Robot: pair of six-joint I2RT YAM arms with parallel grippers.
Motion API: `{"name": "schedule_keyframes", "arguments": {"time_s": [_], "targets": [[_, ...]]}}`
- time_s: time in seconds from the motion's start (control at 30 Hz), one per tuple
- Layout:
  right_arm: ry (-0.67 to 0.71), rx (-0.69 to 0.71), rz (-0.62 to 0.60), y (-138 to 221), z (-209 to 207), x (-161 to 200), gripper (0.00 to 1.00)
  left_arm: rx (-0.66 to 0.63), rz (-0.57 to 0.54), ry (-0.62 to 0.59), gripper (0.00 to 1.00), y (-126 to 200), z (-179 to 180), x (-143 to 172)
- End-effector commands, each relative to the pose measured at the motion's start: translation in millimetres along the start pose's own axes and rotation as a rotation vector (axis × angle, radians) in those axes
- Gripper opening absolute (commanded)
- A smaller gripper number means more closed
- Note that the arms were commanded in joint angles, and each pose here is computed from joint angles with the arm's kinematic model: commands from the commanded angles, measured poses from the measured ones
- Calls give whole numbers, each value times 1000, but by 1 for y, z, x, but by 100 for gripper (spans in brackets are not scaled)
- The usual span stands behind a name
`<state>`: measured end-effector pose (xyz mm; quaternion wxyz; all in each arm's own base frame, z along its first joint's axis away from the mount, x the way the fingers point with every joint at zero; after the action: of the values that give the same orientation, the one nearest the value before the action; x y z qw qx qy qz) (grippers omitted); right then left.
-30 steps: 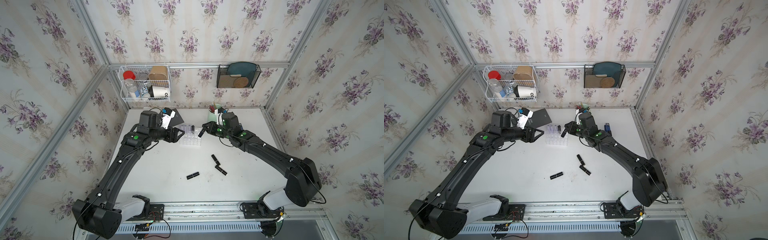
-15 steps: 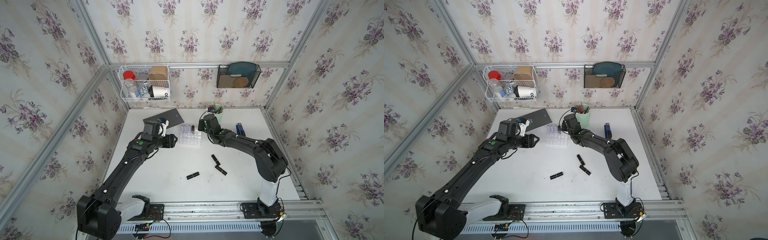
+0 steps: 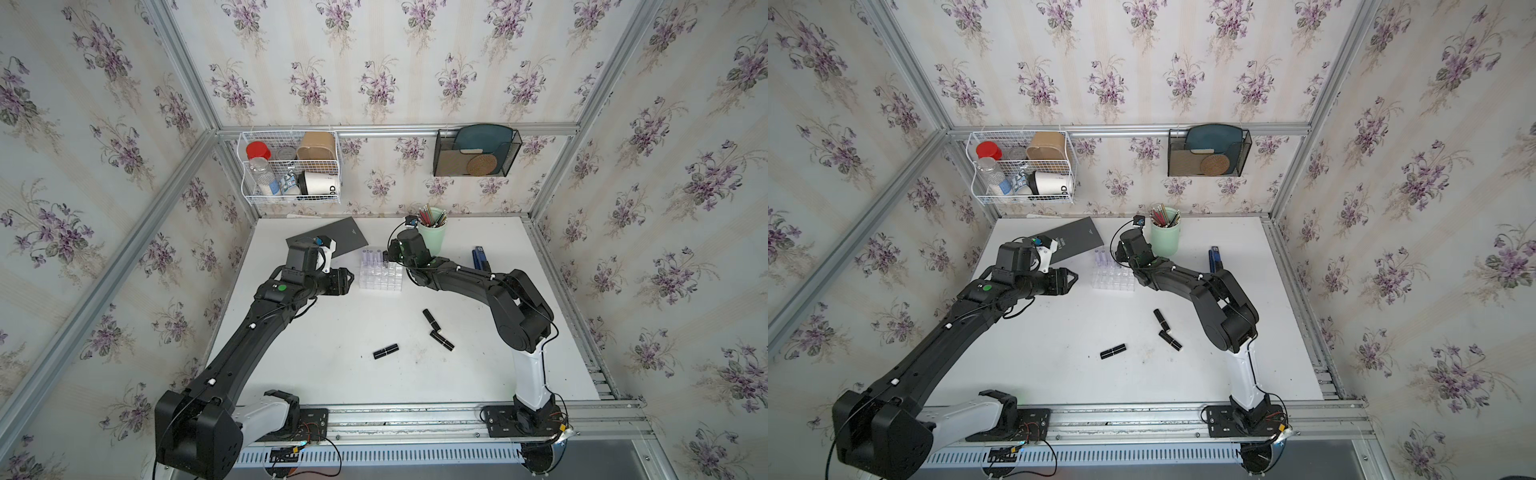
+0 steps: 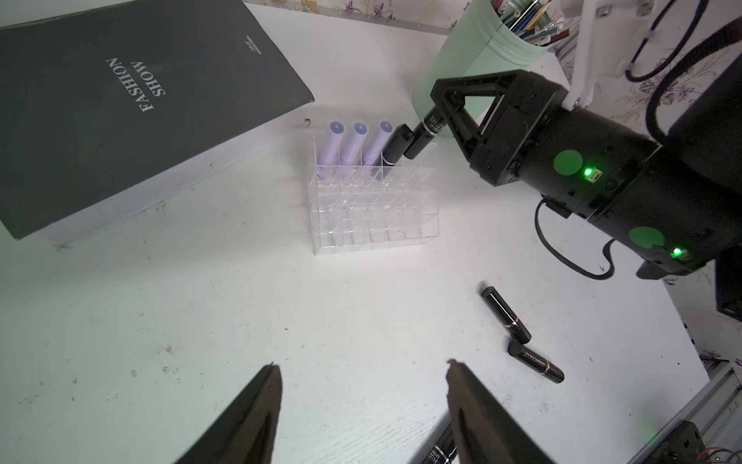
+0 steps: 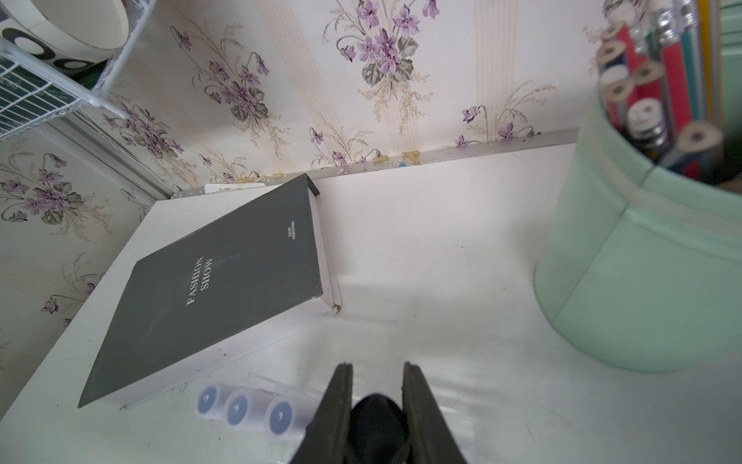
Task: Arrange the lipsticks in the organizer
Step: Place the lipstick in the storage box, then pick up the lipstick at the center of the board.
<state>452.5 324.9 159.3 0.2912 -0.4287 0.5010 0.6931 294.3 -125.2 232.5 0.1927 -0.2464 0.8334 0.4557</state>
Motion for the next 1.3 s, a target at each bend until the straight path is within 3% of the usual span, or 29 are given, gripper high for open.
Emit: {"name": "schedule_keyframes", "arguments": {"time_s": [0.0, 0.37, 0.43, 0.53, 0.6, 0.83, 0.9, 1.1, 1.27], "targets": [[-4, -3, -19, -2, 1, -4, 8, 20, -32, -17, 69, 3, -4, -6], [17, 20, 15, -7, -4, 13, 9, 28, -37, -20, 68, 5, -5, -7], [24, 19, 23, -7, -3, 13, 17, 31, -37, -19, 68, 6, -6, -8], [28, 11, 23, -3, -1, 7, 39, 20, -38, -20, 71, 8, -5, -7], [30, -10, 19, 2, 2, -1, 46, 27, -36, -38, 75, 11, -6, -6], [-18, -54, 8, 42, 3, -28, 52, -12, -23, -37, 84, 24, 1, 8], [-25, -71, 38, 58, 2, -29, 52, -14, -2, 6, 90, 24, 4, 17], [-28, -284, 267, 110, 16, 26, 51, 134, 197, 187, 90, 9, -2, 66], [127, -356, 456, 173, 27, 89, 53, 56, 186, 119, 89, 17, 3, 87]]}}
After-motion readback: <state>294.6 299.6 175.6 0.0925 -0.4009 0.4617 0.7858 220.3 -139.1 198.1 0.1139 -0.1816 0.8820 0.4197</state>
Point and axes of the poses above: each gripper's point midway between its finger pads, its own y axis back along the fingers, its own z axis along the line the jaws close on, x = y × z, the point moved 4 cm from there along y, back along the fingers, and after that the axes turned 13 degrees about y, right-handed, at the moved point
